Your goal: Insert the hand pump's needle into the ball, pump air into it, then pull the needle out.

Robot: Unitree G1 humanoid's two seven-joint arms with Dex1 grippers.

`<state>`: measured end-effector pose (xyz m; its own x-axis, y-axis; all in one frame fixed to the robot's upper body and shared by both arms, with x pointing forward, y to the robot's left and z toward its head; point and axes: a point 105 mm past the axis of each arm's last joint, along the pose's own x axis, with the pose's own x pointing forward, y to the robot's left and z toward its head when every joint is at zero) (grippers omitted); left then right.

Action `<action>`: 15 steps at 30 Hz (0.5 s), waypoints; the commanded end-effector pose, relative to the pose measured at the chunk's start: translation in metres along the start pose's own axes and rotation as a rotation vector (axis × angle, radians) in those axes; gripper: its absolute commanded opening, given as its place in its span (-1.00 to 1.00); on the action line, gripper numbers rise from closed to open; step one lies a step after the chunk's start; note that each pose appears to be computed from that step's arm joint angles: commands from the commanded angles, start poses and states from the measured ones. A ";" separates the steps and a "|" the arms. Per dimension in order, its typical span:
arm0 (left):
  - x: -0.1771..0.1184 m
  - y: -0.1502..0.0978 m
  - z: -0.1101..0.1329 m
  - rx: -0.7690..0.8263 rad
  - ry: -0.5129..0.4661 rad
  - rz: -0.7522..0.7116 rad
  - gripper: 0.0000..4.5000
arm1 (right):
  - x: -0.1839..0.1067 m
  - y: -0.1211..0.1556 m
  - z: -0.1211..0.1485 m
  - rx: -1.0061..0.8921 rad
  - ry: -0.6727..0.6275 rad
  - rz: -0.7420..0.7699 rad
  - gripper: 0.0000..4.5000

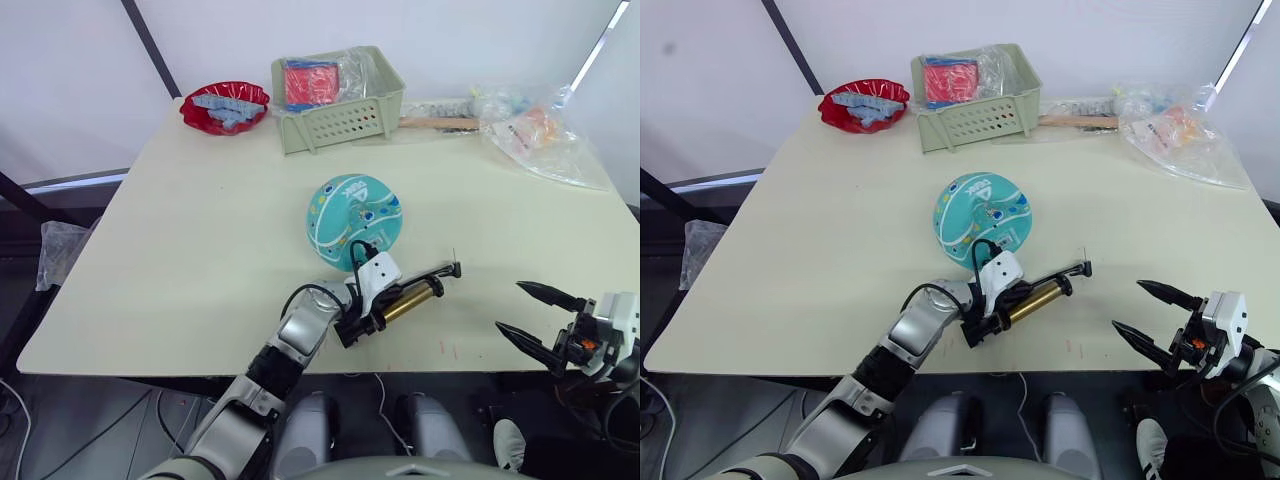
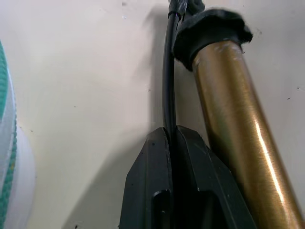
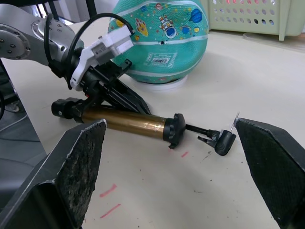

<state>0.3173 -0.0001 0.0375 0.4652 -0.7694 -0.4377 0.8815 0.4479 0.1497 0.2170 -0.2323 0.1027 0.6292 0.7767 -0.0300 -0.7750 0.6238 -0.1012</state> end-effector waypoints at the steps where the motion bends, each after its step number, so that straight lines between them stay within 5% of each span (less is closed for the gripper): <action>1: -0.008 0.001 0.026 0.048 -0.102 -0.005 -0.97 | -0.002 -0.005 0.008 -0.026 -0.030 -0.023 1.00; 15: -0.028 -0.013 0.051 0.019 -0.277 -0.095 -0.97 | 0.011 -0.016 0.004 0.150 -0.071 -0.152 1.00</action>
<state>0.3009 -0.0046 0.0744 0.3978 -0.8758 -0.2733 0.9175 0.3789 0.1210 0.2331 -0.2344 0.0994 0.7283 0.6850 0.0210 -0.6853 0.7276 0.0318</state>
